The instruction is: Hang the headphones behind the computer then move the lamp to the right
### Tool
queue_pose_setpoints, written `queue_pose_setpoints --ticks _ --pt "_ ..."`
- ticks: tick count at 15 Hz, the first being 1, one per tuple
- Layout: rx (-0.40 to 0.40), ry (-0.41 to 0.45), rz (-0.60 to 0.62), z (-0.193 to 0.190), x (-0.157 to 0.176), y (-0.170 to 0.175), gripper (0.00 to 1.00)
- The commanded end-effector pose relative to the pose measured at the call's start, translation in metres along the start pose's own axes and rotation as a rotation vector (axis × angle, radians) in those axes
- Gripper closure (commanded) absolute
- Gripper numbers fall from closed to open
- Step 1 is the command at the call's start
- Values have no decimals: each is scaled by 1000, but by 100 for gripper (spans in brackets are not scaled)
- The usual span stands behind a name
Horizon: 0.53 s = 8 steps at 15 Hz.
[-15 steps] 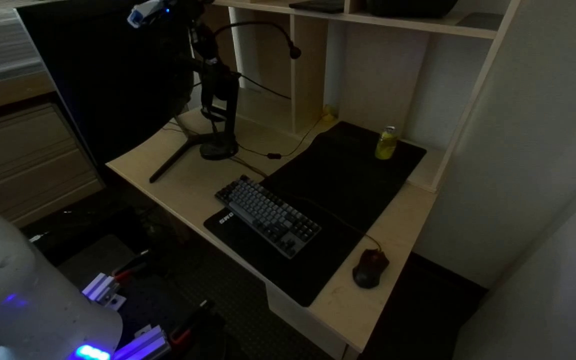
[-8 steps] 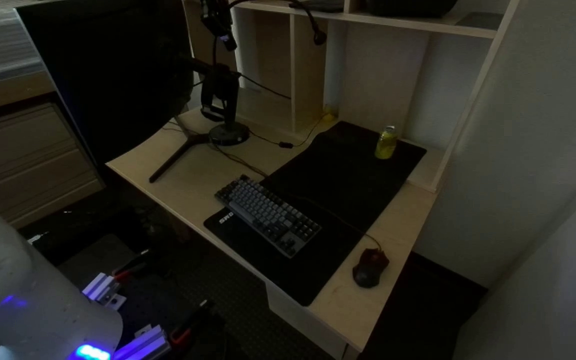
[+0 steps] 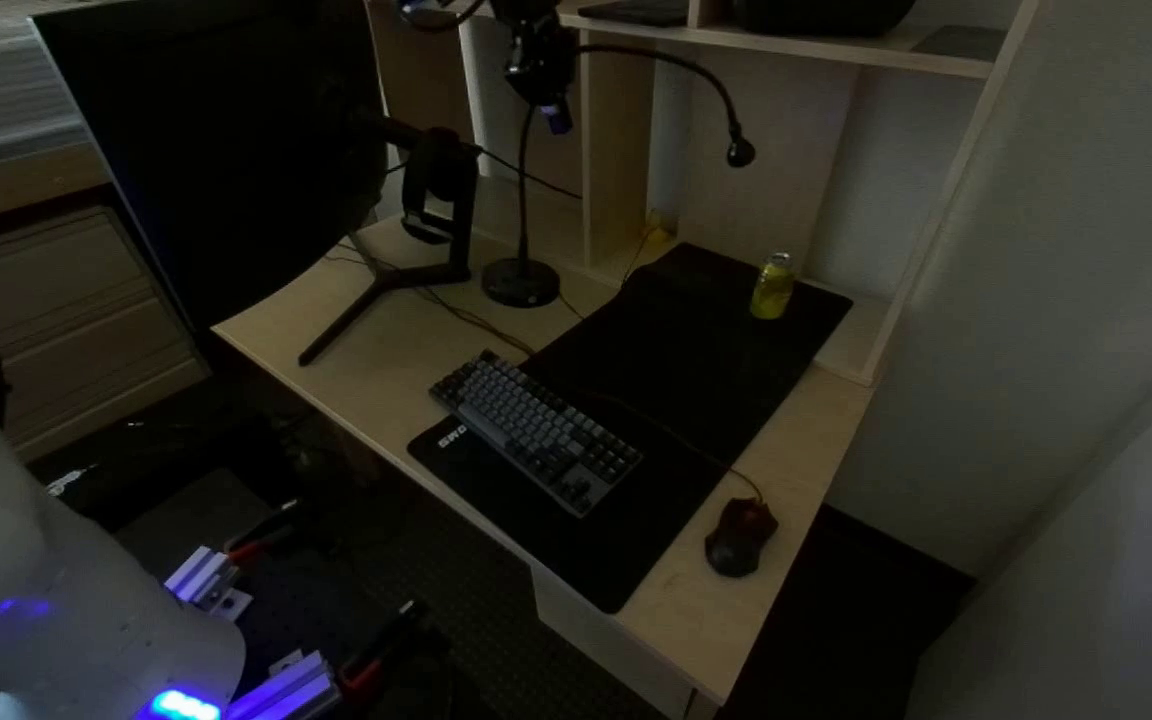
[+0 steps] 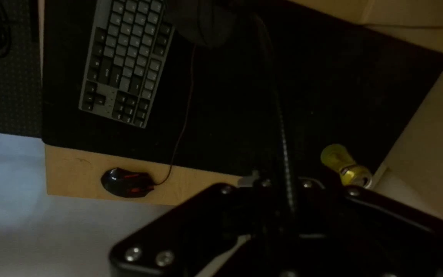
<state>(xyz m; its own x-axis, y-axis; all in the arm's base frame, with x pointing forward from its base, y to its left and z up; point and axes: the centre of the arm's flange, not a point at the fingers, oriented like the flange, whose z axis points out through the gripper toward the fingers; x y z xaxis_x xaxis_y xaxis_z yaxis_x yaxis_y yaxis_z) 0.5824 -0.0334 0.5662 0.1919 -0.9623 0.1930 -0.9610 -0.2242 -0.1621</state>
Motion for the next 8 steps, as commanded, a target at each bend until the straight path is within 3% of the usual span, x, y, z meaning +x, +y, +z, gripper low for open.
queue_pose_setpoints --ticks 1,2,4,7,8 --pt "47 -52 184 -18 88 -35 99" --pt "12 -13 103 5 51 -4 95" --pt "25 -20 167 7 85 -9 95" --pt "6 -11 204 18 89 -26 99" --pt "18 3 311 30 99 -44 99"
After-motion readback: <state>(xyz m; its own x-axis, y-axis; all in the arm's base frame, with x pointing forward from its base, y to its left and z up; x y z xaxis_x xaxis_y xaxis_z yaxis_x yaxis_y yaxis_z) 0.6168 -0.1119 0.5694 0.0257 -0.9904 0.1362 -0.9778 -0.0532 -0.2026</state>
